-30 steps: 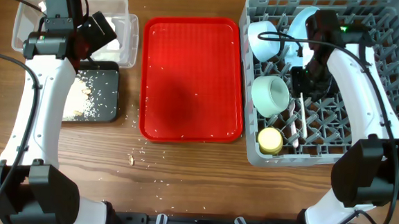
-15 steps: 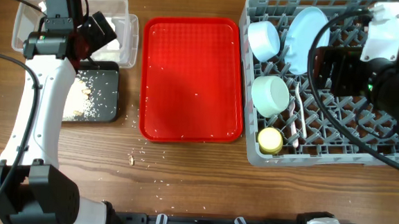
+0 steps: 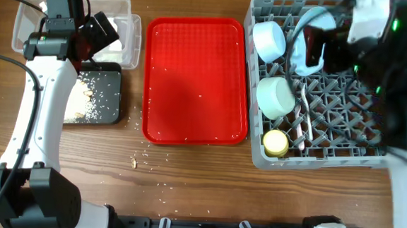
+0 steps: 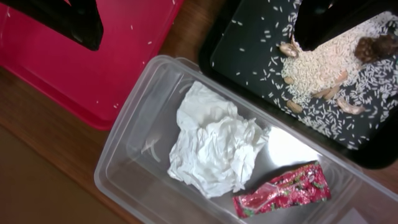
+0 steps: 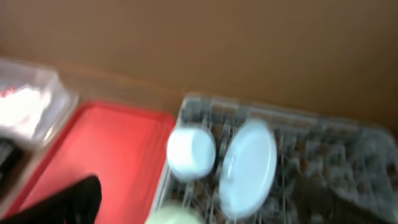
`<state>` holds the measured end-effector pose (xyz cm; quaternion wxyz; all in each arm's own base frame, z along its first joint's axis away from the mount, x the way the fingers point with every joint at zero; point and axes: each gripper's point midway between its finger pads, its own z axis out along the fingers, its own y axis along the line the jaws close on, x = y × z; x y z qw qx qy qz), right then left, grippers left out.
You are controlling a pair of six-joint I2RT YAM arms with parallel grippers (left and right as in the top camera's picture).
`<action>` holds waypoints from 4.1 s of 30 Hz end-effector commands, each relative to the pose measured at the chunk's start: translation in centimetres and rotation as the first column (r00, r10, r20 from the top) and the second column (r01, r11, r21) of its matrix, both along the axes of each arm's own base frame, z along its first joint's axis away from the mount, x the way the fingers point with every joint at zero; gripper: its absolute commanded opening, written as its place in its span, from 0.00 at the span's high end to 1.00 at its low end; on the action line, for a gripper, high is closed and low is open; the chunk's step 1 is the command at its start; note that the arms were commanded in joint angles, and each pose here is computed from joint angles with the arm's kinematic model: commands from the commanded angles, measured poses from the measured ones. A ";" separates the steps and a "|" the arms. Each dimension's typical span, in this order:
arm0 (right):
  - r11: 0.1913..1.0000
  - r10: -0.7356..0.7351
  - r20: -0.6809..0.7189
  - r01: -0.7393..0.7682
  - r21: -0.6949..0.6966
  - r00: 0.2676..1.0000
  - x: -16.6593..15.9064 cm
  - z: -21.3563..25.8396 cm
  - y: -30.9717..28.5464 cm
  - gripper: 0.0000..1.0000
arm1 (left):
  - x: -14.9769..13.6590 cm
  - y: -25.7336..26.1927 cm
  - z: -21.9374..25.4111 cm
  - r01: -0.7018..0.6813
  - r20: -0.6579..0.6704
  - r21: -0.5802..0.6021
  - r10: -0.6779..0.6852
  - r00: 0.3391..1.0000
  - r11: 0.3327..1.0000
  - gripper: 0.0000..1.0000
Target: Sort waste into correct bins and load items into the dishwasher rack
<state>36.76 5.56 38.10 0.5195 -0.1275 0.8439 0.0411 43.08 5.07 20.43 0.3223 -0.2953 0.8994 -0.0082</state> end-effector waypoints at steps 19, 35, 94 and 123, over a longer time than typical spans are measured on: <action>0.996 -0.077 0.410 0.051 0.074 0.909 -11.3 -21.0 -3.4 0.00 | 0.1 0.4 0.2 -0.006 0.004 0.017 0.006 1.000 1.000 0.00; 0.997 -0.067 0.459 0.039 0.071 0.886 -12.2 -20.4 -3.2 0.00 | 0.1 0.4 0.2 -0.006 0.004 0.017 0.006 1.000 1.000 0.00; 0.997 -0.067 0.453 0.039 0.071 0.889 -12.2 -20.6 -3.2 0.00 | -18.4 -3.7 -5.3 0.159 0.671 0.285 -0.315 0.671 0.945 0.00; 0.997 -0.068 0.453 0.039 0.071 0.889 -12.2 -20.6 -3.2 0.00 | -18.5 -3.7 -4.7 0.152 0.687 0.293 -0.318 0.653 0.944 0.00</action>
